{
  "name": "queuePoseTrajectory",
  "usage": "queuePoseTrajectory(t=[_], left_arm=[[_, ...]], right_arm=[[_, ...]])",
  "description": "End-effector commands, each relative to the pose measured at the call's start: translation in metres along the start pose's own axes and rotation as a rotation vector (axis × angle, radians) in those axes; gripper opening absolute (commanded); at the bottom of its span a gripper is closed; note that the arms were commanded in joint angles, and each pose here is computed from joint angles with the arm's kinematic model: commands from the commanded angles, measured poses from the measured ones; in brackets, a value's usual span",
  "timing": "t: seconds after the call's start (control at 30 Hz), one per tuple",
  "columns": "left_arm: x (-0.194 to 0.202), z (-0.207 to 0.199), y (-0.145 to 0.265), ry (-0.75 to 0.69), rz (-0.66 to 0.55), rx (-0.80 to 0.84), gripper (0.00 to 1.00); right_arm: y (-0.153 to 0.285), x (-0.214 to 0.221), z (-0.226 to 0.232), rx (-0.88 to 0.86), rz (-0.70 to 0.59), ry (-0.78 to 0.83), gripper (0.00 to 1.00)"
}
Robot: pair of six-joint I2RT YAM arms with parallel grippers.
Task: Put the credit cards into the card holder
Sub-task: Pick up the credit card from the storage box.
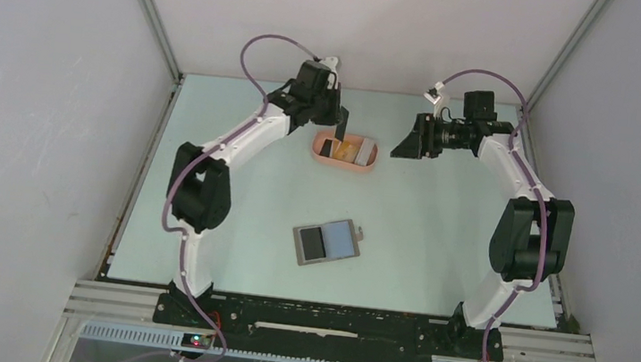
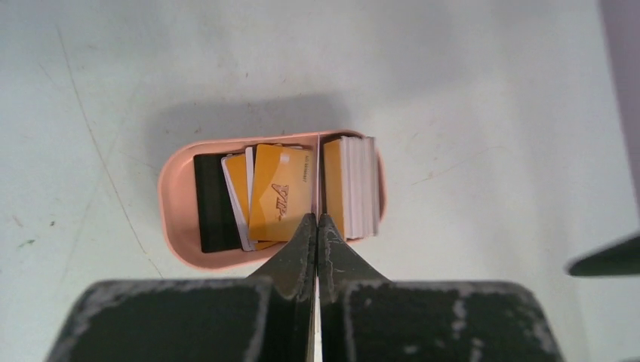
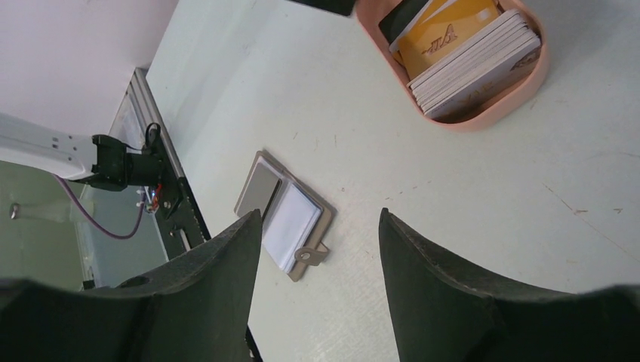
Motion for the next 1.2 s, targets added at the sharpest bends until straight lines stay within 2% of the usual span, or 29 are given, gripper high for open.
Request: queuePoseTrajectory(t=[0.0, 0.17, 0.37, 0.7, 0.8, 1.17], left_arm=[[-0.022, -0.023, 0.058, -0.060, -0.154, 0.168, 0.00], [0.009, -0.022, 0.104, -0.029, -0.182, 0.376, 0.00], [0.078, 0.003, 0.145, -0.009, -0.206, 0.625, 0.00], [0.170, 0.035, 0.185, -0.060, -0.238, 0.831, 0.00], [0.184, 0.038, 0.195, -0.086, -0.248, 0.921, 0.00], [0.195, 0.037, 0.201, -0.067, -0.212, 1.054, 0.00]], right_arm=[[0.006, -0.005, 0.024, -0.028, -0.018, 0.141, 0.66], [0.008, -0.003, 0.053, -0.134, -0.048, 0.252, 0.66], [0.004, 0.012, 0.086, -0.245, -0.041, 0.337, 0.66], [-0.024, 0.033, 0.133, -0.467, 0.036, 0.357, 0.66], [-0.037, 0.037, 0.142, -0.482, 0.072, 0.382, 0.66], [-0.051, 0.043, 0.147, -0.503, 0.113, 0.371, 0.64]])
Point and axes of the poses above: each gripper's point midway between its finger pads, its own y axis back along the fingers, its own z axis along the line the jaws close on, x = y × z, the point moved 10 cm from there along y, back along the fingers, and after that the axes turned 11 degrees about y, right-handed, at the moved point
